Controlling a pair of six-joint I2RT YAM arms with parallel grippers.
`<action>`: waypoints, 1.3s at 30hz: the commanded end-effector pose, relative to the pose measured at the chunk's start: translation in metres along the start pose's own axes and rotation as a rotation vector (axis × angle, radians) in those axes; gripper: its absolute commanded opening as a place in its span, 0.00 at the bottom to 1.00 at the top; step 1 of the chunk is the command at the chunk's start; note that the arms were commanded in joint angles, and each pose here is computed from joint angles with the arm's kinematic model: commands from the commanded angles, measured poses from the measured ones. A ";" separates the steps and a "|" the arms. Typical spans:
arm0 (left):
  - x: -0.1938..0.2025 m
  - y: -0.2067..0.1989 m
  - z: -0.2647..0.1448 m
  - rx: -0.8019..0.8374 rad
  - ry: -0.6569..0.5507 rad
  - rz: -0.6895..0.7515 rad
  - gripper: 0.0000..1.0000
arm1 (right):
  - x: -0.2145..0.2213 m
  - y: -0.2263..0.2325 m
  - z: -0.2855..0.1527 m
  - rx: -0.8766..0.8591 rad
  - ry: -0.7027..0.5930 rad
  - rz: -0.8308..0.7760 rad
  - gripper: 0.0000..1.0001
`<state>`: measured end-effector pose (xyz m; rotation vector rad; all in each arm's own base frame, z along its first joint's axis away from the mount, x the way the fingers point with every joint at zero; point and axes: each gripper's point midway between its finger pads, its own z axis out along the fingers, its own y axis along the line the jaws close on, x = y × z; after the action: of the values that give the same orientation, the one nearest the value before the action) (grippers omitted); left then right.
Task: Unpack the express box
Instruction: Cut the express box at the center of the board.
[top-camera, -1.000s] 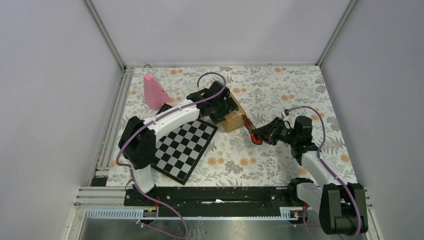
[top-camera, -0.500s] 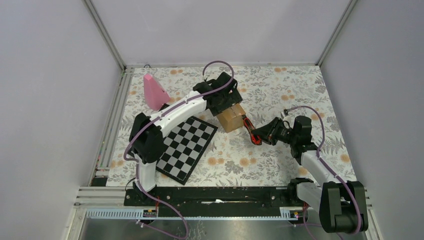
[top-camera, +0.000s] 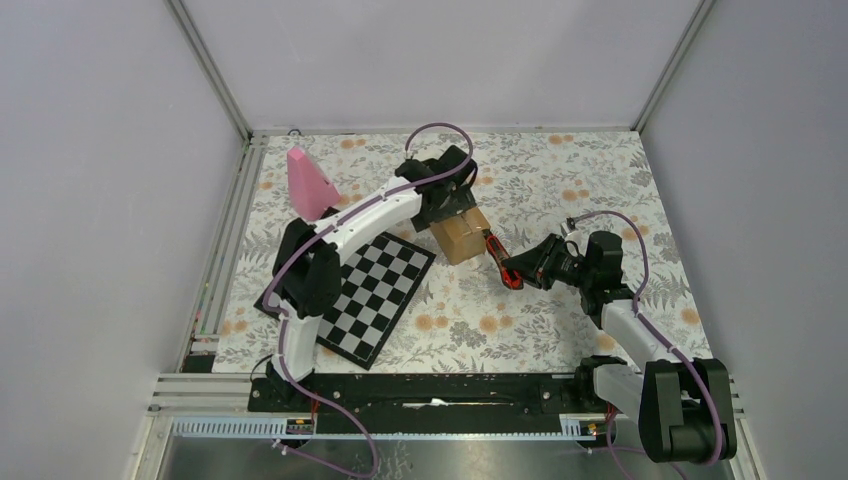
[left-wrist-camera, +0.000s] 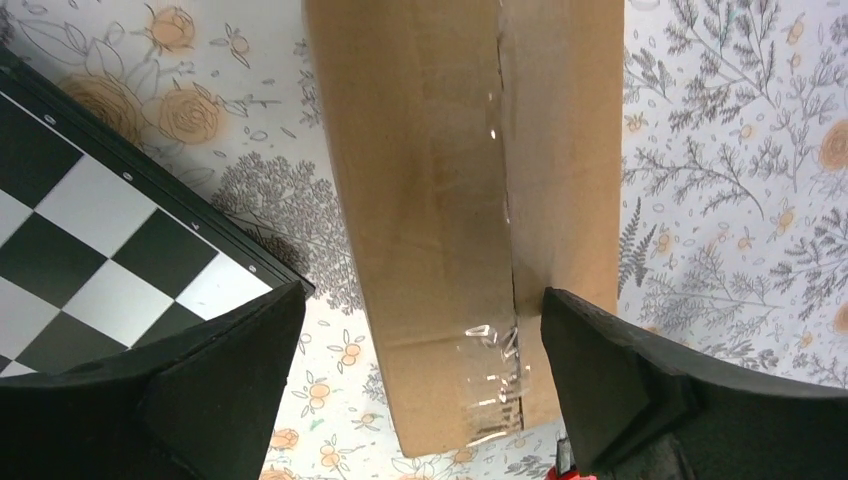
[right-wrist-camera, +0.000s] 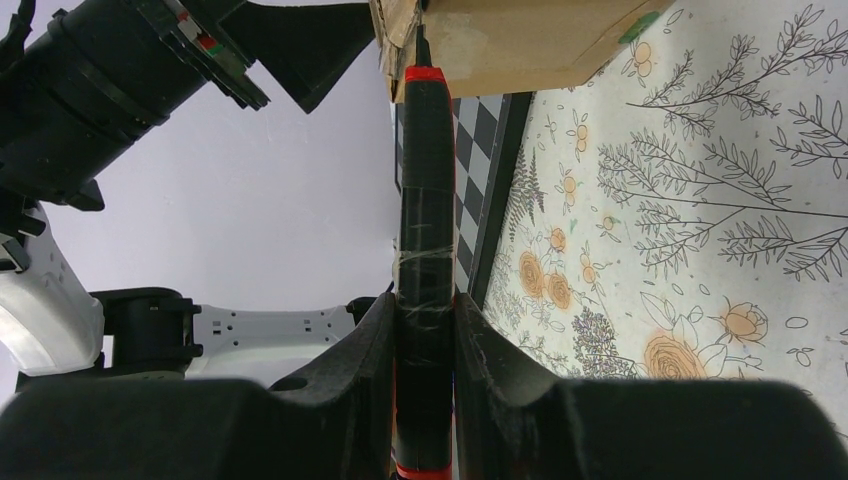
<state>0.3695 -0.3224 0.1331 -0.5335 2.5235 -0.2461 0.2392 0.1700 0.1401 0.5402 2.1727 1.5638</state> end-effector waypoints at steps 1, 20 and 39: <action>-0.039 0.002 -0.008 0.000 -0.090 -0.046 0.99 | 0.002 0.008 0.001 -0.026 0.018 -0.042 0.00; -0.043 -0.002 0.017 0.046 -0.050 -0.168 0.82 | 0.002 0.008 0.002 -0.024 0.021 -0.040 0.00; -0.040 -0.001 0.009 0.077 -0.048 -0.223 0.40 | 0.004 0.016 0.005 -0.033 0.043 -0.050 0.00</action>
<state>0.4091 -0.3082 0.1285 -0.7483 2.4182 -0.3572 0.2374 0.1745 0.1401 0.5214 2.1848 1.5730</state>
